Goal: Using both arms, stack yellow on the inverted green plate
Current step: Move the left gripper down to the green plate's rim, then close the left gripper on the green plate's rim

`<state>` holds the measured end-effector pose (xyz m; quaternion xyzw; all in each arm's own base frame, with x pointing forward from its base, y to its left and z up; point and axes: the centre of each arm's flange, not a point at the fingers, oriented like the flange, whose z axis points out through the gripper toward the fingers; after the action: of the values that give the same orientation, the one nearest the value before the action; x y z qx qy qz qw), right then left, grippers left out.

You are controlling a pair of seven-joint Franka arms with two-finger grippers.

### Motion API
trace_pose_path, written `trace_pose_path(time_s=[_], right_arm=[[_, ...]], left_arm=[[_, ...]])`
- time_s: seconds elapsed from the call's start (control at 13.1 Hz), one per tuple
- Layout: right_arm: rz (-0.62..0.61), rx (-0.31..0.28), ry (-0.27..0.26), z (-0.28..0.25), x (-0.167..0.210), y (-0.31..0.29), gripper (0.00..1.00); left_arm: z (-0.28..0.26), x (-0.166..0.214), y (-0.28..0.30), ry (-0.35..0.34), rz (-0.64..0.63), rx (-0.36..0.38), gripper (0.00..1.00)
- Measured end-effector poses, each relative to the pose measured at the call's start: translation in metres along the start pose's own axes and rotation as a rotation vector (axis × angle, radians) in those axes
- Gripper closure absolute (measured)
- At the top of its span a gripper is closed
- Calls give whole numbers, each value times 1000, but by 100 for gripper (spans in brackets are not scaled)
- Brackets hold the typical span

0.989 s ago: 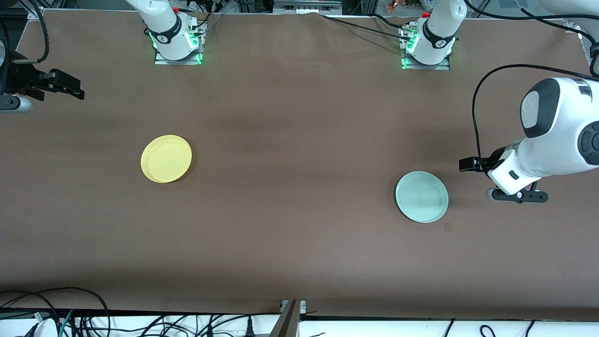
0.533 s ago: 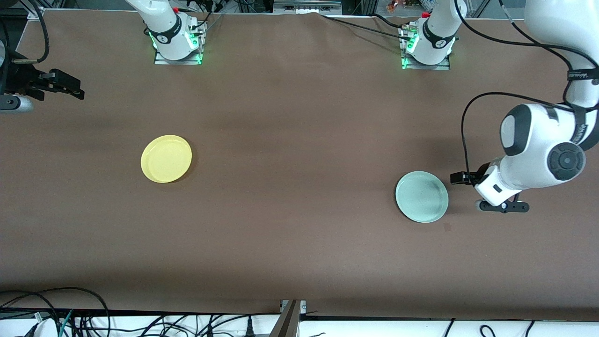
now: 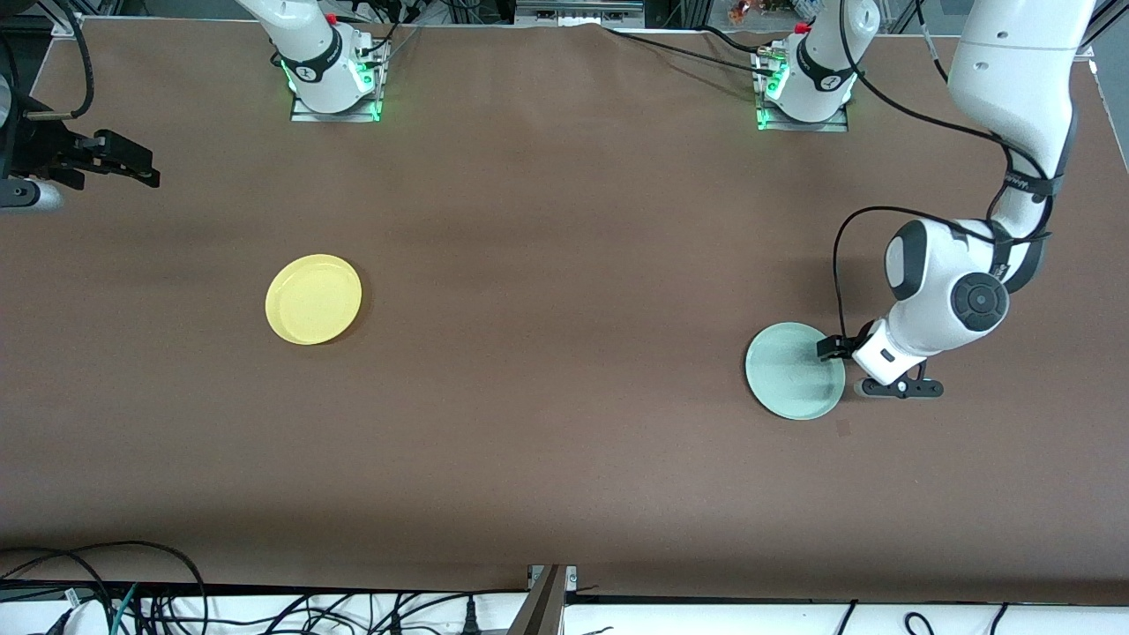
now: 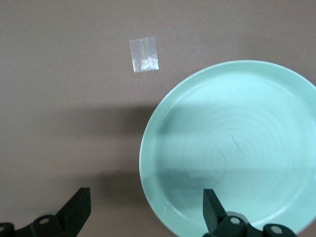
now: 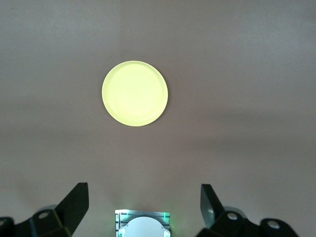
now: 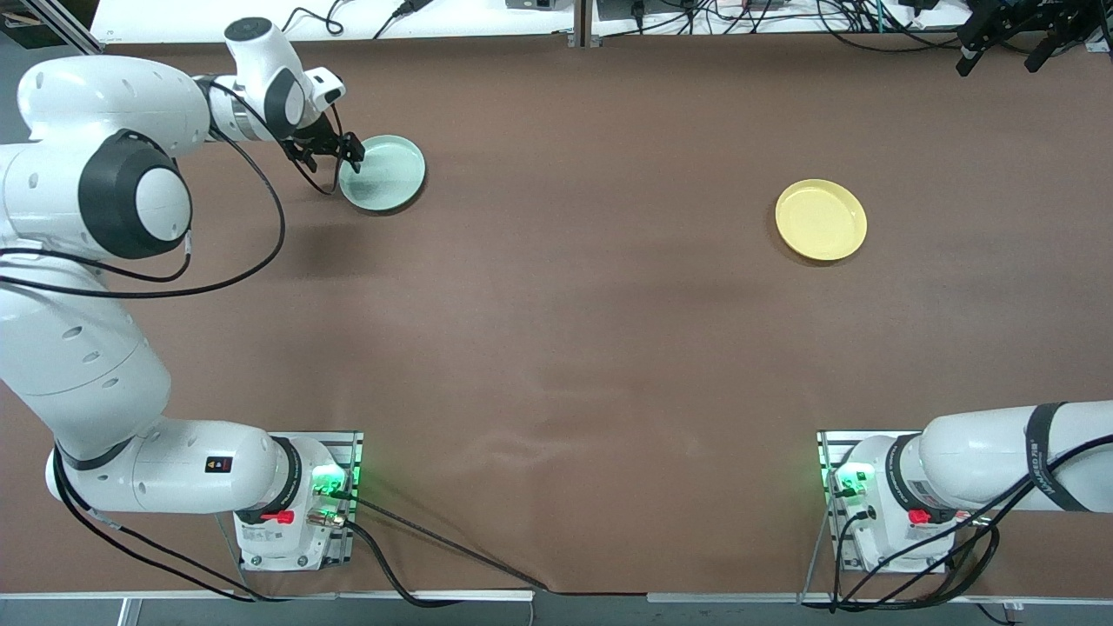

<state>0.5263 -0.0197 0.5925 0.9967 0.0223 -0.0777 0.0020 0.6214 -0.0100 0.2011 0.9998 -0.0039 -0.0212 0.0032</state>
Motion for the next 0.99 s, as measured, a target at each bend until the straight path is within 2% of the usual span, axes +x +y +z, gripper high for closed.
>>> trace_pose_path(time_s=[0.23,0.3,0.84,0.91,0.99], right_arm=[[0,0,0,0,0,0,0],[0,0,0,0,0,0,0],[-1,0,-1,0,0,0,0],[-1,0,-1,0,0,0,0],[-1,0,-1,0,0,0,0]], left_arm=[[17,1,0,11,0,0,0],[16,1,0,12,-1,0,7],[22,0,-1,3,-2,0,87],[19,2,-1,8,1,0,94],[16,3,0,11,3,0,95]])
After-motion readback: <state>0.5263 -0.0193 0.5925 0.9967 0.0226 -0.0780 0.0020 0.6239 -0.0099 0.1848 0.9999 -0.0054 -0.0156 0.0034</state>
